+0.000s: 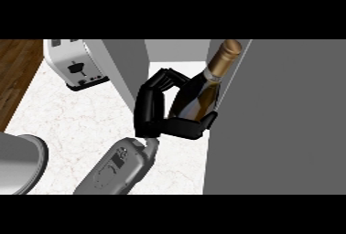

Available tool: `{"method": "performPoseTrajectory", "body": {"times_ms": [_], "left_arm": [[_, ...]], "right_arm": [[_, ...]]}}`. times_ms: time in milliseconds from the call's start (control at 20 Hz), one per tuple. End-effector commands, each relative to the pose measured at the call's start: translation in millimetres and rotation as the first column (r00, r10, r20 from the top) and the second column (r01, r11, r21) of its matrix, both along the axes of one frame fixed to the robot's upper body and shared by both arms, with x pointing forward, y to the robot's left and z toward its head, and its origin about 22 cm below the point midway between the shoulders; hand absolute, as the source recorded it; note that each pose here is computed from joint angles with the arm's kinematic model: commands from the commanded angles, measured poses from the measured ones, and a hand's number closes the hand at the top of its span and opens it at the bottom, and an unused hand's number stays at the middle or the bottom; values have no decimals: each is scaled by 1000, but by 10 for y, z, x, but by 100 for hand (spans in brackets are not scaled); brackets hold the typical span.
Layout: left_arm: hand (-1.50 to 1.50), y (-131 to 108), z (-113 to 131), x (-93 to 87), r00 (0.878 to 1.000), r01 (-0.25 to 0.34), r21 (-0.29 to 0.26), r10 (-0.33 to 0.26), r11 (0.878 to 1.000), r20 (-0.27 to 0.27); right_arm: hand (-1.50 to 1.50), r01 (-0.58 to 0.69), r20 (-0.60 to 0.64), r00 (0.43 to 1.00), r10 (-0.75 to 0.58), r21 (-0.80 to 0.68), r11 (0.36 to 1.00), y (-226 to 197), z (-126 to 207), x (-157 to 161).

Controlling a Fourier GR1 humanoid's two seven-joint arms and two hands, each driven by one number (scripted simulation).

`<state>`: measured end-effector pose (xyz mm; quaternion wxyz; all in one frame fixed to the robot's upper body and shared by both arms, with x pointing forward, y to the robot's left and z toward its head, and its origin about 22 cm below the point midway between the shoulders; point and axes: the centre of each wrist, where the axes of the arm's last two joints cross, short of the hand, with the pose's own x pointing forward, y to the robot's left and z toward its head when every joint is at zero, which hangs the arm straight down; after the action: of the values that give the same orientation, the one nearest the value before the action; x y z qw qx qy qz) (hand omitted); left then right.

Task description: Pick up the wine, place it into the cabinet and close the cabinet

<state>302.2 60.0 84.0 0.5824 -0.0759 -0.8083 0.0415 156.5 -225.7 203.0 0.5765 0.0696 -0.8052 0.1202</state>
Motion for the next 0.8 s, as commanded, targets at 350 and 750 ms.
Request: {"method": "performPoseTrajectory", "body": {"times_ms": [350,750], "left_arm": [[150,-2,-345,113,998,-65,116,62,991,29],[150,239,-742,213,993,-115,102,113,988,16]], "right_arm": [[-150,-52,56,997,49,44,998,5,198,-230],[-150,-52,51,997,51,18,998,-48,175,-289]]}}
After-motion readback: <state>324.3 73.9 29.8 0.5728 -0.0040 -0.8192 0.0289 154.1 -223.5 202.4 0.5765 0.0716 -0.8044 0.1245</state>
